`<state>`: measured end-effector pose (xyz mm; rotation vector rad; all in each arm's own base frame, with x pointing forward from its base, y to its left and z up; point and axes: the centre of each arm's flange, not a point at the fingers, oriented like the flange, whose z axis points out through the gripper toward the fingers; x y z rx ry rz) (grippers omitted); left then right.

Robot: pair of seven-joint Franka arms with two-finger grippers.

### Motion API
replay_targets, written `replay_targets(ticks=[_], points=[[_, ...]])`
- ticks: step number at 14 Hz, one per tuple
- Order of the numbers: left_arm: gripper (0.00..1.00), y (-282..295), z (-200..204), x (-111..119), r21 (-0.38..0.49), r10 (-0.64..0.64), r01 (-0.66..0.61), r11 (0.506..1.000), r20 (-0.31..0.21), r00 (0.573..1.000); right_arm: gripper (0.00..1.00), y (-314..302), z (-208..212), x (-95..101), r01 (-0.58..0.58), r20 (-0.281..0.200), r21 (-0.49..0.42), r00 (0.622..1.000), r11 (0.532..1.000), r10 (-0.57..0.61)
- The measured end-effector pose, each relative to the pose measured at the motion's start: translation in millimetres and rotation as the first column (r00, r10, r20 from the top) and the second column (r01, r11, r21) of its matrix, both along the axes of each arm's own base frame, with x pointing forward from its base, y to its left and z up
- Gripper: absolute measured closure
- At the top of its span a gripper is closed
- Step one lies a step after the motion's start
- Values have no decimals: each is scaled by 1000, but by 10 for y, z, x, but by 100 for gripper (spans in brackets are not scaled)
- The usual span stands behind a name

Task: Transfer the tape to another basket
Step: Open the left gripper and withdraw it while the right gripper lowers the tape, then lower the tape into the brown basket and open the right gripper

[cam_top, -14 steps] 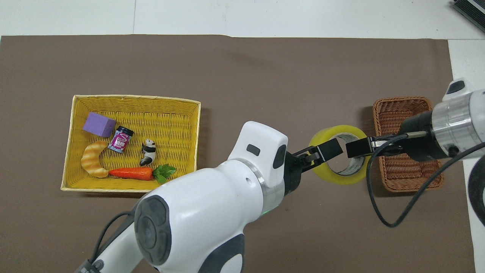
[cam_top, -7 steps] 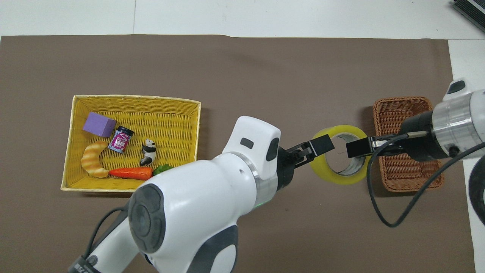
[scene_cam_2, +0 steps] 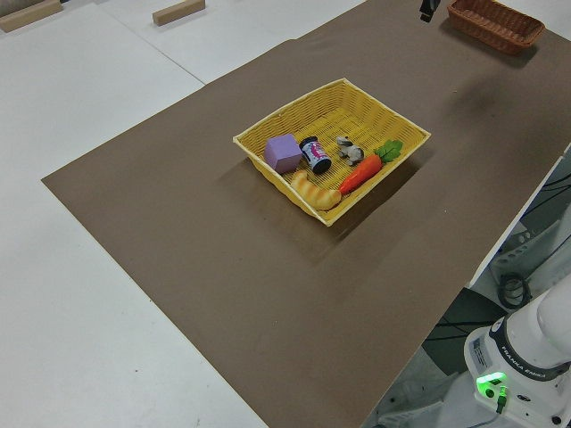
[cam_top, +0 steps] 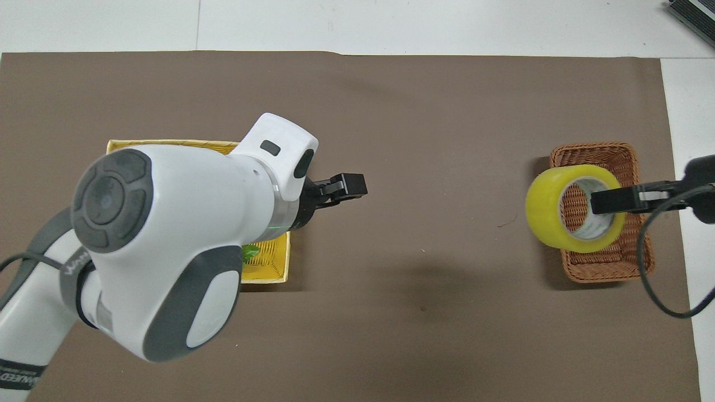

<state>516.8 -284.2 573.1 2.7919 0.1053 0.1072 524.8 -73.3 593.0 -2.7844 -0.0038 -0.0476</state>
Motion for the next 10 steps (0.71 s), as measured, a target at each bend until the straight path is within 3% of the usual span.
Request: replay_targets(ticks=[2, 5, 7, 10], points=[[0, 501, 52, 186, 49, -72, 72, 996, 8, 997, 69, -287, -273, 68, 47, -24, -19, 999, 999, -48], [0, 1316, 98, 402, 125, -181, 176, 976, 28, 983, 69, -678, -1150, 408, 28, -32, -52, 999, 998, -29], [0, 1831, 189, 449, 165, -208, 199, 966, 36, 978, 69, -904, -1722, 540, -23, -50, -107, 999, 994, 18], [0, 2338, 364, 382, 296, -223, 210, 932, 10, 975, 69, -1063, -2098, 565, -61, -80, -149, 996, 987, 50]])
